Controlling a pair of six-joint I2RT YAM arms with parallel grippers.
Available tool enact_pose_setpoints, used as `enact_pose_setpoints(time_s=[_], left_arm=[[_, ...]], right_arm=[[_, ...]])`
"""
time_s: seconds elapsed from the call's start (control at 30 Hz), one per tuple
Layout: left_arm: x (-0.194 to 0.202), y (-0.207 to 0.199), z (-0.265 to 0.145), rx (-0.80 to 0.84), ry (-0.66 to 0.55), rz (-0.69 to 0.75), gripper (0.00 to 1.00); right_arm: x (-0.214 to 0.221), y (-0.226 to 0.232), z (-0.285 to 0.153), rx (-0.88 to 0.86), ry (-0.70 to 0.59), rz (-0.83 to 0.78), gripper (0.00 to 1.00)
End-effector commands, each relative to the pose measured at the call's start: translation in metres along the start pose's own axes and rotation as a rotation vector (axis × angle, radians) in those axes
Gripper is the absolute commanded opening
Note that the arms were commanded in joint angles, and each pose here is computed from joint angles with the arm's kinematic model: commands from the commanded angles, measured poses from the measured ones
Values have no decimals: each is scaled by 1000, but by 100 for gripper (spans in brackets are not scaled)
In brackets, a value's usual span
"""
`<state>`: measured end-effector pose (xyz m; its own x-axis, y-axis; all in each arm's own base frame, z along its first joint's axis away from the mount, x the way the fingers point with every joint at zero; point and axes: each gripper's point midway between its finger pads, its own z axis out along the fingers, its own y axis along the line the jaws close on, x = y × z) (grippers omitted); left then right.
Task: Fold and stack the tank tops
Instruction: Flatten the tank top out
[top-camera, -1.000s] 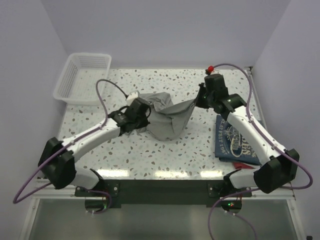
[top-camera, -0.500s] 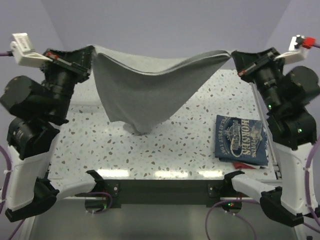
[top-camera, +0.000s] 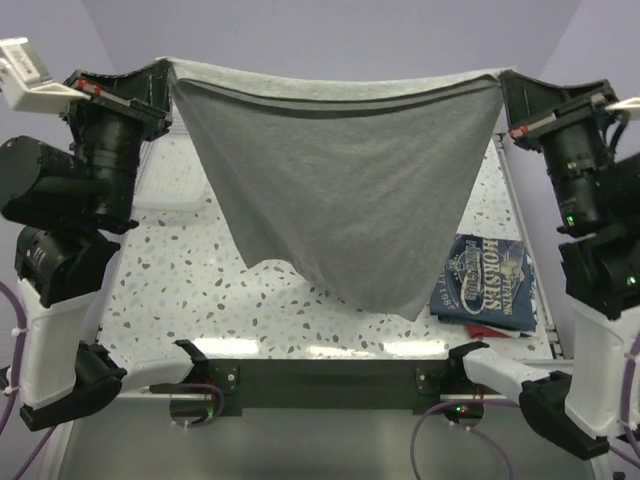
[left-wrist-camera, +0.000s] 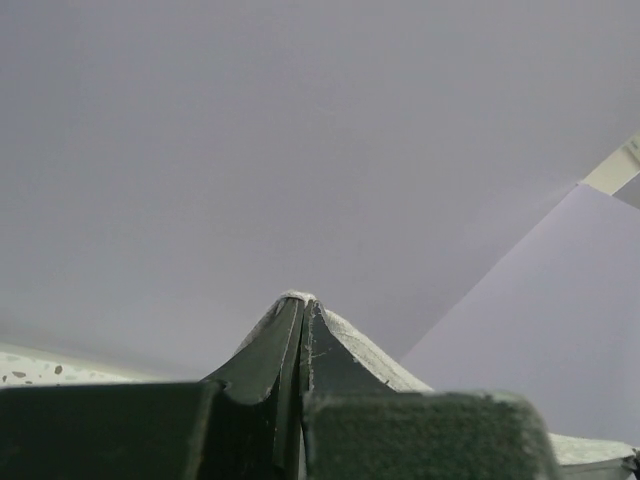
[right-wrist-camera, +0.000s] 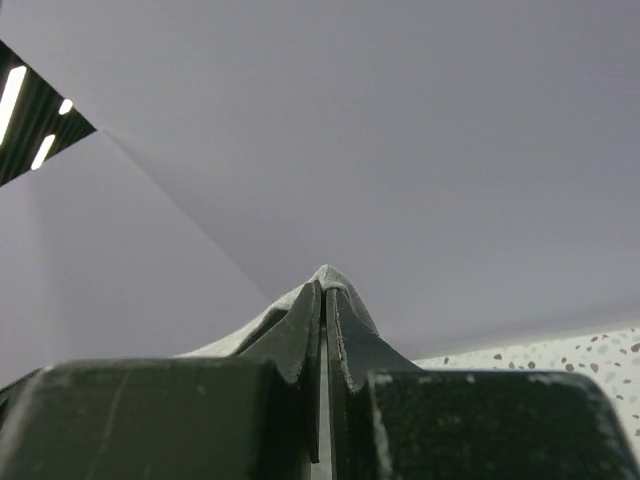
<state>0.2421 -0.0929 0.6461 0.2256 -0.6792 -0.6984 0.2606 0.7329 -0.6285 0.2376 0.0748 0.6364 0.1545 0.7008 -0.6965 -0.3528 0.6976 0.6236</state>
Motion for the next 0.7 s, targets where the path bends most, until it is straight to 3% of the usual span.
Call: enact_pose_setpoints(time_s=[0.0,0.07,0.1,0.13,0.17,0.2,0.23,0.27,0.3,0.33,0.37,0.4,0.43,0.47,0.5,0.57,0.67], left_arm=[[15,-5,32,-23,-41,74,0],[24,-11,47,-15,-35,107,0],[51,-10,68,-24,3,141,0],[58,-20,77,47,28,144,0],[57,-2,97,22,22,118,0],[84,12,123,22,76,116,0],[103,10,136,116,151,98,0],[92,23,155,128,117,62,0],[127,45,187,119,178,52,0],[116,22,193,255,190,28,0],[106,35,212,265,167,-23,0],[137,62,242,263,211,-58,0],[119,43,246,419,158,-76,0],[109,58,256,430,134,-149,0],[110,71,265,443,116,-169,0],[78,70,263,541,25,-182,0],[25,57,243,650,-118,-137,0]], right_arm=[[44,-37,54,88,65,-45,0],[61,-45,78,85,88,-61,0],[70,-49,89,82,99,-66,0],[89,-56,113,63,123,-74,0],[97,-59,124,54,130,-82,0],[97,-55,134,35,120,-84,0],[121,-71,160,41,155,-99,0],[124,-73,170,36,153,-105,0],[116,-67,182,16,124,-110,0],[115,-68,195,3,106,-115,0],[142,-89,219,20,145,-113,0],[123,-74,228,-20,88,-105,0],[118,-73,239,-37,56,-94,0],[145,-89,260,-44,97,-92,0],[117,-64,262,-109,22,-91,0],[109,-62,272,-132,-27,-92,0],[63,-31,259,-220,-179,-116,0]])
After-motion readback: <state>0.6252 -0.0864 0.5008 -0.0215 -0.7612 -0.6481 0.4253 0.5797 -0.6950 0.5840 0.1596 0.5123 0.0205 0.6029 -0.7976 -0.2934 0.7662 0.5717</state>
